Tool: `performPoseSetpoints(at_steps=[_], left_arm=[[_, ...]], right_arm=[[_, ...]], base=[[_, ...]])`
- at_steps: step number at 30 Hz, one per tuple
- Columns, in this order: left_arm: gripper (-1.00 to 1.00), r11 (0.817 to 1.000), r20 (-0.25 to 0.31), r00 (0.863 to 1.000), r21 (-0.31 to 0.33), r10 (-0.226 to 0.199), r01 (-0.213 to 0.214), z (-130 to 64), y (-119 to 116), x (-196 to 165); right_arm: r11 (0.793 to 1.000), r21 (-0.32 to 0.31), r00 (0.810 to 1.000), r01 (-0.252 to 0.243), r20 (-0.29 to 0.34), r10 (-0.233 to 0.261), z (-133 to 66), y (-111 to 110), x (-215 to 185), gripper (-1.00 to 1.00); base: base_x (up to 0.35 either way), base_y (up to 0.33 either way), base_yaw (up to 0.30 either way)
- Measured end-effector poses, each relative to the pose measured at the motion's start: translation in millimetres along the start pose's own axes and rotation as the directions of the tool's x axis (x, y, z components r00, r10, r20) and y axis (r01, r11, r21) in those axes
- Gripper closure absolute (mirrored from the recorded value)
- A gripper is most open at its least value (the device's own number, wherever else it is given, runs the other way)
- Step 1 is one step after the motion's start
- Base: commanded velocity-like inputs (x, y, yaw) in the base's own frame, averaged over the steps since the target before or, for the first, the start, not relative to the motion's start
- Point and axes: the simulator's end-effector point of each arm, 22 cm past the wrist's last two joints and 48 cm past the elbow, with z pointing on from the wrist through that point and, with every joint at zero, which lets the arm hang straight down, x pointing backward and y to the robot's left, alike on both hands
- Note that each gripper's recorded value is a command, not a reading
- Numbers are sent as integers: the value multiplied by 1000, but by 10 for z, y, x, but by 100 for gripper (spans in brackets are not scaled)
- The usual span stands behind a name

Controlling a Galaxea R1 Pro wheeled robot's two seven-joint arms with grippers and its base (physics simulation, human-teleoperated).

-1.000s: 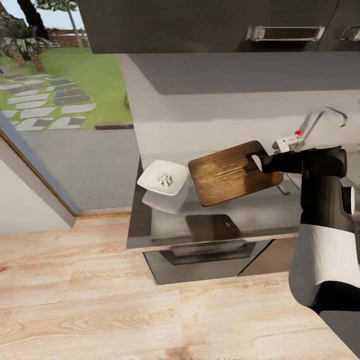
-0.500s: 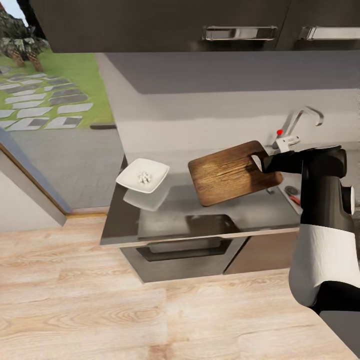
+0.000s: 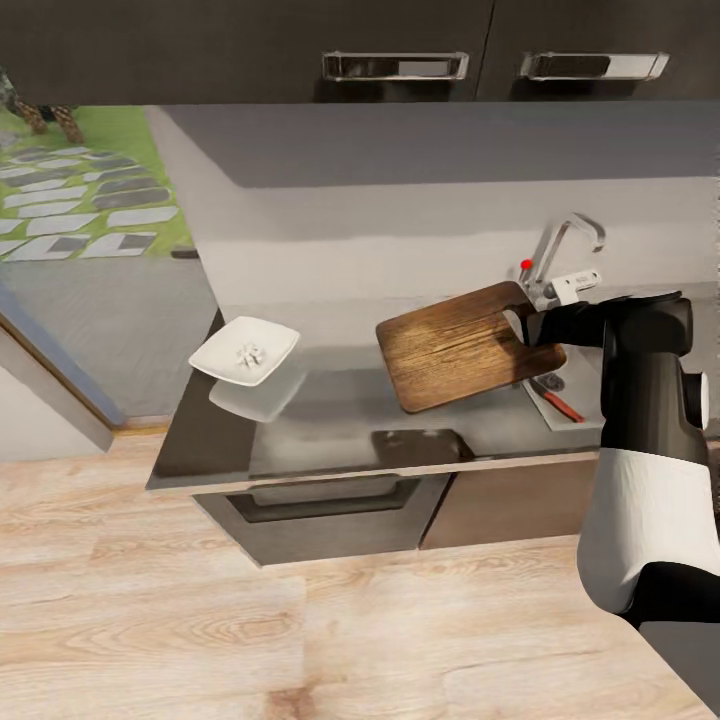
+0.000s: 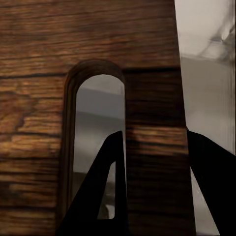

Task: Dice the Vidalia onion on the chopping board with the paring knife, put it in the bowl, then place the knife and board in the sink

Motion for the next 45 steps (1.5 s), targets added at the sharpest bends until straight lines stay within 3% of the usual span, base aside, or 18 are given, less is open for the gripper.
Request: performPoseSetpoints(at_steps=[26,34,39,43,45], left_arm=[[-100,1000,0,1000,0,0,0,0,0,0],[-100,1000,1,1000,0,0,0,0,0,-4],[-100,1000,1,1000,-1,1,-1,0,8,-2],[-100,1000,0,1000,-1,1,-1,0,11,-2],[-100,1000,0,1000,-1,1,-1,0,11,-2]], right_arm=[[1000,5,1000,5,-2,-5,11,10,-1,100],[1000,17,1000,2,-9,-2,36,-12,26,100],[997,80,1000,-1,-24,3,76,-143,76,100],[979,206,998,2,-64,11,151,-405,217,100],[951,309,995,18,-97,12,171,-629,331,100]], base=[[0,-285,0],[0,-132,0],[0,-9,0],[0,0,0],[0,0,0]])
